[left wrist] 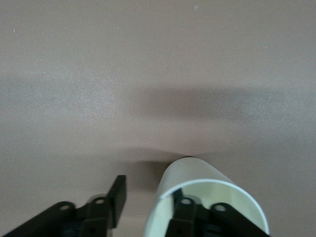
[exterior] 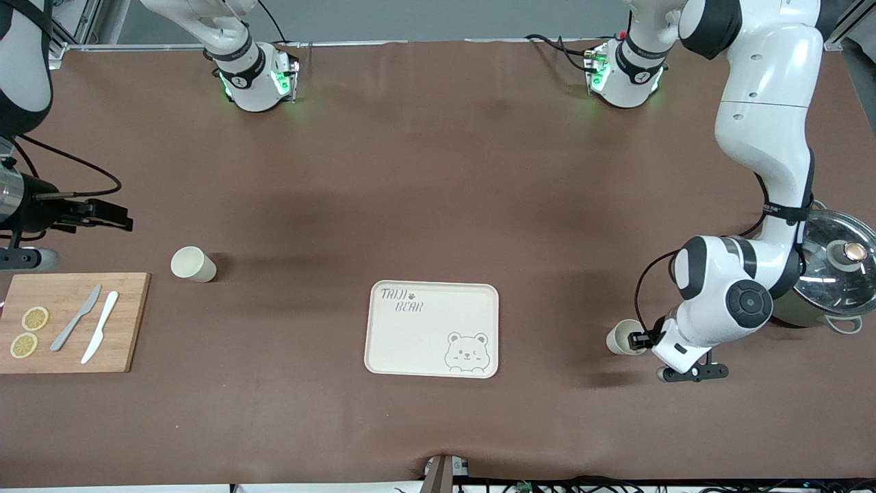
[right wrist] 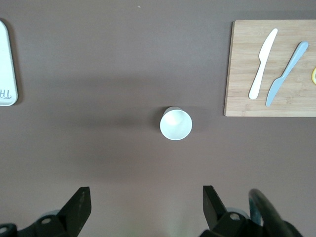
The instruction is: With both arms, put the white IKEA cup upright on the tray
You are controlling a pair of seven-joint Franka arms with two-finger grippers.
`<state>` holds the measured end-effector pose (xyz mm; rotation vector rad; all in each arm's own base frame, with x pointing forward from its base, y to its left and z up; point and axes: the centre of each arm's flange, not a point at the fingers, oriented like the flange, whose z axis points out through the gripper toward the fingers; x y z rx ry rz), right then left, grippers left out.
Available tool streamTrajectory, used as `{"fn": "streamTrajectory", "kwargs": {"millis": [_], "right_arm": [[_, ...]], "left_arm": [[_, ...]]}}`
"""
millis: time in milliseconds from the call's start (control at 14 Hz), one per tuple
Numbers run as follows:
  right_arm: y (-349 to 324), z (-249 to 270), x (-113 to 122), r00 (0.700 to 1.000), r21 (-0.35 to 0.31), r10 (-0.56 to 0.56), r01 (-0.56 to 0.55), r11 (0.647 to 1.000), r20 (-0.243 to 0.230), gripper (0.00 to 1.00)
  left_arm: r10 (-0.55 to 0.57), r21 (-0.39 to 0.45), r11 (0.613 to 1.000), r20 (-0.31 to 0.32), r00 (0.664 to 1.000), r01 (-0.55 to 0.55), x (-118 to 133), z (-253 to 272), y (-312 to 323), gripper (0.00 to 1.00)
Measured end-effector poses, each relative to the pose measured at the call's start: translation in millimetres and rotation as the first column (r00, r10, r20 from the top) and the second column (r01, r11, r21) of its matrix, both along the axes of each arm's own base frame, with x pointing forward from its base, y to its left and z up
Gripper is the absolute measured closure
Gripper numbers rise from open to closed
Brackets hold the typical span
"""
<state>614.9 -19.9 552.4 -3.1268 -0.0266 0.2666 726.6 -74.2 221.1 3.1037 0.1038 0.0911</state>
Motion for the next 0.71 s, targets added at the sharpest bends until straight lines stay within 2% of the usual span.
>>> {"fn": "streamTrajectory", "kwargs": {"millis": [142,285,356,712], "right_arm": [[-3,-11,3,1.0,-0.002,-0.004,0.004,1.0,-0.017,0.0],[-10,-17,5,0.999,-0.003,-0.016,0.016,1.0,-0.028,0.0],[-14,-19,6,0.999,-0.004,-0.022,0.022,1.0,-0.03,0.0],[-15,-22,6,0.999,-0.041,-0.014,0.012,0.999,-0.037,0.0]], "left_arm": [[0.003,-0.001,1.0,0.001,1.0,-0.003,0,0,-2,0.81],[0.011,-0.003,1.0,0.001,1.0,-0.011,0,0,-7,0.84],[0.01,-0.004,1.0,0.003,1.0,-0.01,0,1,-9,0.95],[0.01,-0.006,1.0,0.005,1.0,-0.01,0,3,-10,0.96]]}}
